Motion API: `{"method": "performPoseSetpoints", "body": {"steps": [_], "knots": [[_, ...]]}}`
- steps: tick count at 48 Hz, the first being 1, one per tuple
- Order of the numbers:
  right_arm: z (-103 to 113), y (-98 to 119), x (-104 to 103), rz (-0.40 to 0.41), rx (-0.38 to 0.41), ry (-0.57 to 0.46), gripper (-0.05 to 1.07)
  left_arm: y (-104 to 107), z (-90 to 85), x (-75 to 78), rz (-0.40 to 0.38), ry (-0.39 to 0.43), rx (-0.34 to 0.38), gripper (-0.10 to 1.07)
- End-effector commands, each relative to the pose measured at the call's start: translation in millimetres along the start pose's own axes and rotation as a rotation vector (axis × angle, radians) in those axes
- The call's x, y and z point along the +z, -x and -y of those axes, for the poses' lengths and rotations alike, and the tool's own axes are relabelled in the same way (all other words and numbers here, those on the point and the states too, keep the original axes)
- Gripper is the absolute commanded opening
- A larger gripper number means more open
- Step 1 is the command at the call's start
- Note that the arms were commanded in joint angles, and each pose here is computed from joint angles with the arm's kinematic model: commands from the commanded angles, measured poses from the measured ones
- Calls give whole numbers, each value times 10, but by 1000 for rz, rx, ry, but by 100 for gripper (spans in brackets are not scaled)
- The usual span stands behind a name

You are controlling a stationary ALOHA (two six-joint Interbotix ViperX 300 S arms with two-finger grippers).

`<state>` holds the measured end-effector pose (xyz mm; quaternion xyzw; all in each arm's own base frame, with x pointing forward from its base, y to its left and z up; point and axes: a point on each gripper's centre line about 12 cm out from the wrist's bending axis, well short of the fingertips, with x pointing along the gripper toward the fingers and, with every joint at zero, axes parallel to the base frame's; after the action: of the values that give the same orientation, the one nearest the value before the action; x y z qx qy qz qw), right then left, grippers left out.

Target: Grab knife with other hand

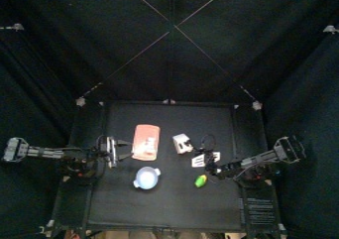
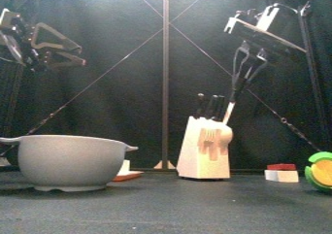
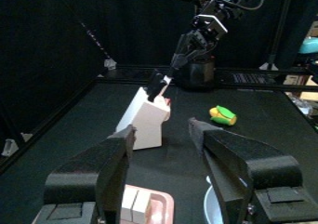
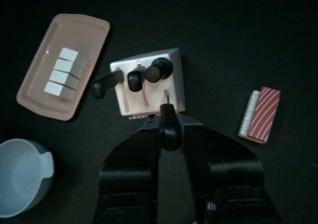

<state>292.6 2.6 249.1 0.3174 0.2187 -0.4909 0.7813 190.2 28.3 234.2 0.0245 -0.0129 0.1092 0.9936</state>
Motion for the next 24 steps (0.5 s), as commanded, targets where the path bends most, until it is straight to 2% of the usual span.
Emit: {"method": "performPoseSetpoints", "body": {"steps": [1, 18, 24], "knots": [[-63, 170, 102, 1, 56, -34, 54, -24, -7, 63, 21, -1, 6, 87], [46, 443, 153, 18, 79, -35, 54, -23, -9, 66, 22, 2, 7, 87], [59, 562, 162, 17, 118, -33, 54, -24, -4, 63, 21, 1, 5, 87]]}}
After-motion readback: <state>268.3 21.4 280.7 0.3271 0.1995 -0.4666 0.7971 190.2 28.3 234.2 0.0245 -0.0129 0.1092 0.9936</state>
